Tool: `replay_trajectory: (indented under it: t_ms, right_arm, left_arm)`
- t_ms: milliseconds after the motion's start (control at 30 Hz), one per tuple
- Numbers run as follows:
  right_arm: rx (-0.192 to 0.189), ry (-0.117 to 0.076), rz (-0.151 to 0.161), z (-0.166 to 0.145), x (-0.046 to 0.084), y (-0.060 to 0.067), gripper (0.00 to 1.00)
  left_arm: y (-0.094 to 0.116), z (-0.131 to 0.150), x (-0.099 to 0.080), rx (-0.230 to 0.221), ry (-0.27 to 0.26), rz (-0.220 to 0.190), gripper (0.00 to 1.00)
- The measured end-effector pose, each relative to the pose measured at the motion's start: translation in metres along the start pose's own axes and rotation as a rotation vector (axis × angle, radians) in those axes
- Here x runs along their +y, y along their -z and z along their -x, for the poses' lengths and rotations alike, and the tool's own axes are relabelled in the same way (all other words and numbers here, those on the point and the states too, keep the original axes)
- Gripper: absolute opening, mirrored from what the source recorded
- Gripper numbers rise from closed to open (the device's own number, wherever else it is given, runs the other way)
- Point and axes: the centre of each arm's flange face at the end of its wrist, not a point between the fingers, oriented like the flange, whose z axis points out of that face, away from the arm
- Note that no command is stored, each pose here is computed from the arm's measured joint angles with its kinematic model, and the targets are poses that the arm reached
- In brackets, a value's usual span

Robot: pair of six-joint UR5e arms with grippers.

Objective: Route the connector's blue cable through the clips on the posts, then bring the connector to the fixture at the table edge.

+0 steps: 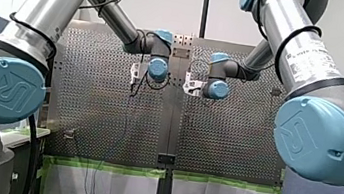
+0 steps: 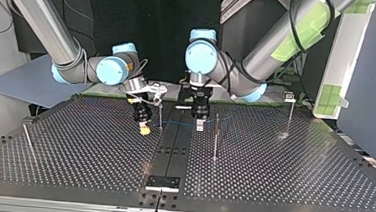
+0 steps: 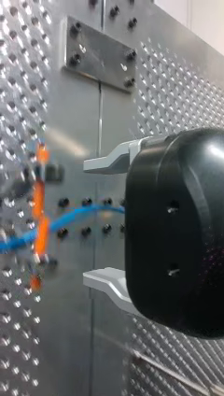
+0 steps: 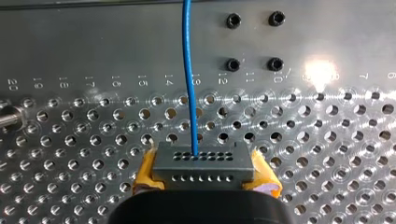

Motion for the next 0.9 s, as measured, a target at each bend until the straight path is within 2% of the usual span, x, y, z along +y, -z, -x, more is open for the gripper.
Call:
replay_trajectory:
  t_ms: [300,500,667,900]
  right_arm:
    - [0.0,0.0,-0.001,0.0,-0.001,0.0,0.0]
    - [0.001,-0.001,-0.004,-0.001,-0.002,0.0,0.0]
    - [0.0,-0.001,-0.006,-0.001,-0.003,0.0,0.0]
    - [0.001,0.0,-0.006,-0.001,-0.003,0.0,0.0]
  left_arm:
    - [-0.003,0.005,-0.005,-0.012,-0.004,-0.025,1.0]
    - [-0.007,-0.013,-0.007,0.015,-0.027,-0.022,1.0]
    - [-0.013,-0.025,-0.007,0.019,-0.026,-0.008,1.0]
    - [-0.021,-0.016,-0.007,-0.004,-0.026,0.031,1.0]
